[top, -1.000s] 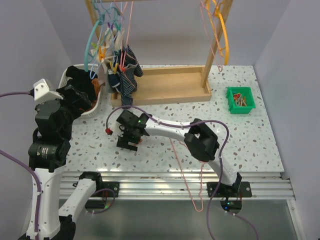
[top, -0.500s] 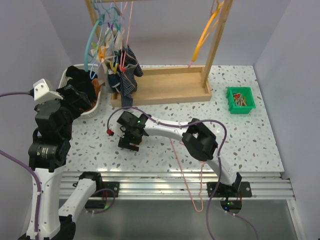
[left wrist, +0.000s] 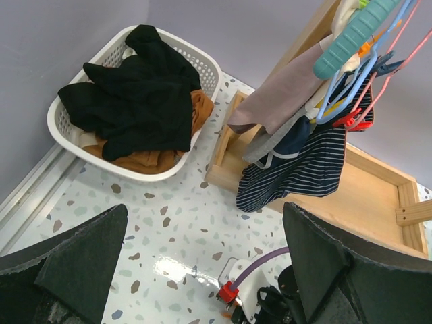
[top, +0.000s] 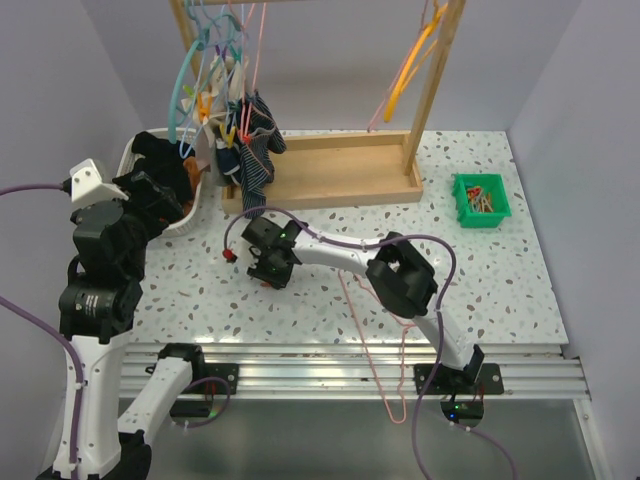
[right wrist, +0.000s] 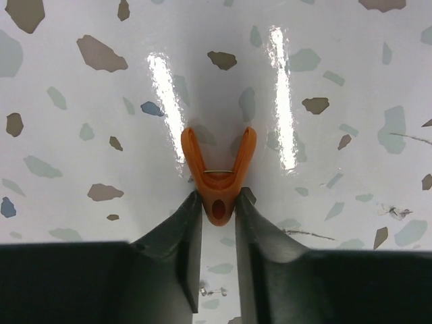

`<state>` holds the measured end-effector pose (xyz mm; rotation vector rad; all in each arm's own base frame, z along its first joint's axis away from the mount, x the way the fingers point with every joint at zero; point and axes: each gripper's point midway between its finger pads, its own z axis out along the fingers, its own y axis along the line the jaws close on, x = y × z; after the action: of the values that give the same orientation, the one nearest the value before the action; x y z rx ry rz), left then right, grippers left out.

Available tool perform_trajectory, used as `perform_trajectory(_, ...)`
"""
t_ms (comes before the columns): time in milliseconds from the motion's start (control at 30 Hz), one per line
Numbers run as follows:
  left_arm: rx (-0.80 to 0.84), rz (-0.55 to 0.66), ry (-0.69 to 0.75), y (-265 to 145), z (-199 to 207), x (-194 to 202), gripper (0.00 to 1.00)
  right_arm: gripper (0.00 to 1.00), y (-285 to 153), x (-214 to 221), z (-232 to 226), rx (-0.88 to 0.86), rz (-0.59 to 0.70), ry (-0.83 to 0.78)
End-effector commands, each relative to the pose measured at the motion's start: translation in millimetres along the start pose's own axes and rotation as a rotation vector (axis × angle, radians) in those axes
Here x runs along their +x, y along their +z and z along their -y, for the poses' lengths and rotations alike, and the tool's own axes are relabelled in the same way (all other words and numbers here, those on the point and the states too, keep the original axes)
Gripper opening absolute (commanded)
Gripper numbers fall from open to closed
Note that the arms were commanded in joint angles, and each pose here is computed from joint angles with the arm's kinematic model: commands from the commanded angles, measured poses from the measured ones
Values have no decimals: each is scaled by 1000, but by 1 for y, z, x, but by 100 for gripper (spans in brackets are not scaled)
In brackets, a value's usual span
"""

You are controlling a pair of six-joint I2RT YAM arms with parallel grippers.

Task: Remove the underwear clipped to the hanger
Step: Pick up the clamp at the center of the board, then place the clamp in the bin.

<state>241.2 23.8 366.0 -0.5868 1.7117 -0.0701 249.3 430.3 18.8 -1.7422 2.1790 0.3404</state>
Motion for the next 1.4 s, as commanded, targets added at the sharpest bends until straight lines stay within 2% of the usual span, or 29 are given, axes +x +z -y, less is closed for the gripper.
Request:
perform_trajectory(0,6,17,9,0,1,-3,100,19,-3,9,-5,-37,-30,31)
perform_trajectory(100,5,19,8,-1,0,-4,100,2,-9,9,-5,-39,-33,49)
perform_trajectory(133,1,21,6,-1,0,-4,100,0,-11,8,-4,-35,-29,59)
perform_trajectory(333,-6,28,1,-3,-2,-6,100,0,-52,6,8,55,54,203)
perform_trajectory(433,-1,35,-1,-3,0,-8,100,0,-79,21,10,140,110,314)
perform_trajectory(500,-1,35,-3,-2,0,-9,100,0,-98,44,10,218,137,440)
perform_trajectory(533,1,36,-3,-1,2,-9,100,0,-97,68,6,237,105,475)
perform_trajectory(600,7,28,-3,2,4,-8,100,0,-119,81,7,303,147,565)
perform_trajectory(667,14,20,-1,6,7,-7,100,0,-121,116,7,377,108,654)
perform_trajectory(700,21,16,-4,7,9,-7,100,0,-138,126,16,463,139,685)
perform_trajectory(767,28,10,-6,10,12,-6,100,0,-144,159,22,566,119,791)
perform_trajectory(833,36,-1,-9,13,14,-4,100,0,-164,197,42,686,101,923)
perform_trajectory(900,48,-14,-12,15,18,-1,100,0,-181,233,66,774,99,1122)
perform_trajectory(967,55,-24,-16,17,20,1,100,0,-201,265,88,850,132,1276)
perform_trajectory(1067,72,-38,-24,19,25,3,100,0,-221,287,116,932,155,1372)
perform_trajectory(1133,88,-54,-33,21,29,6,100,0,-240,303,148,979,181,1472)
perform_trajectory(1167,90,-63,-34,23,30,9,100,0,-243,321,164,1007,155,1526)
perform_trajectory(1233,100,-76,-41,24,32,12,100,0,-263,321,195,1036,210,1569)
perform_trajectory(1300,112,-90,-44,26,35,15,100,0,-271,341,221,1066,200,1628)
perform_trajectory(1333,116,-92,-46,27,36,16,100,0,-289,337,241,1085,258,1649)
perform_trajectory(1367,118,-98,-45,28,36,19,100,0,-288,352,253,1092,237,1693)
